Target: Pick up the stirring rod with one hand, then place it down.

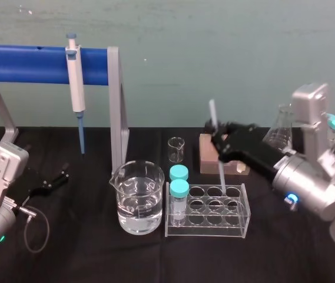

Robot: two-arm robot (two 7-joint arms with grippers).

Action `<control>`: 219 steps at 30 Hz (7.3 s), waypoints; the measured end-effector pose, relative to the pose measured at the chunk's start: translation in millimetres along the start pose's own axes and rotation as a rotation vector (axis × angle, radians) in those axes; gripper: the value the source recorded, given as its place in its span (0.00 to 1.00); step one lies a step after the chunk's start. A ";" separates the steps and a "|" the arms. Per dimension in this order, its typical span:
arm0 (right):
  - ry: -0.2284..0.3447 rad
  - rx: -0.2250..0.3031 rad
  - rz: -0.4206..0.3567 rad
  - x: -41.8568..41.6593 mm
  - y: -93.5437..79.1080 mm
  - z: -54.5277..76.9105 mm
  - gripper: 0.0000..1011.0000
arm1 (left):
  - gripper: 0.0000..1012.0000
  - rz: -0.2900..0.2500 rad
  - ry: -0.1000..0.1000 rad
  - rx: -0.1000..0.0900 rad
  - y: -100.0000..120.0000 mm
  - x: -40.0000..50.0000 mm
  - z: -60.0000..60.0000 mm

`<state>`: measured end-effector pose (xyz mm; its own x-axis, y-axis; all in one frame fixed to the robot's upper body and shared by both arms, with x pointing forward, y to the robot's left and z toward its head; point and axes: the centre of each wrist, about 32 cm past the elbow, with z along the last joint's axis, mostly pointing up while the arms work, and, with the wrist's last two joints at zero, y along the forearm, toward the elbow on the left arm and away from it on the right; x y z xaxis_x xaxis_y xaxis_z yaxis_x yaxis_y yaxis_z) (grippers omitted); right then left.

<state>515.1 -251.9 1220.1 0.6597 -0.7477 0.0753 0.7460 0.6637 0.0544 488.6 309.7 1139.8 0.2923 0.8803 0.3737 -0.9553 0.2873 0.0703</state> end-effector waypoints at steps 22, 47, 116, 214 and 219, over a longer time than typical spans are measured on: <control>0.024 0.131 -0.068 11.4 -21.4 29.1 0.07 | 0.99 0.000 0.000 0.000 0.0 0.0 0.0; 0.027 0.135 -0.060 13.7 -20.8 26.9 0.07 | 0.99 0.000 0.000 0.000 0.0 0.0 0.0; 0.030 0.109 -0.019 19.5 -21.9 15.0 0.07 | 0.99 0.000 0.000 0.000 0.0 0.0 0.0; 0.127 0.049 0.106 28.6 13.2 -87.9 0.21 | 0.99 0.000 0.000 0.000 0.0 0.0 0.0; 0.127 0.049 0.108 28.6 13.3 -87.6 0.39 | 0.99 0.000 0.000 0.000 0.0 0.0 0.0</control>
<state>551.9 -266.3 1135.7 0.7439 -0.6669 -0.0427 0.6673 0.7379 0.1015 488.6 309.7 1139.8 0.2923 0.8803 0.3737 -0.9553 0.2873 0.0703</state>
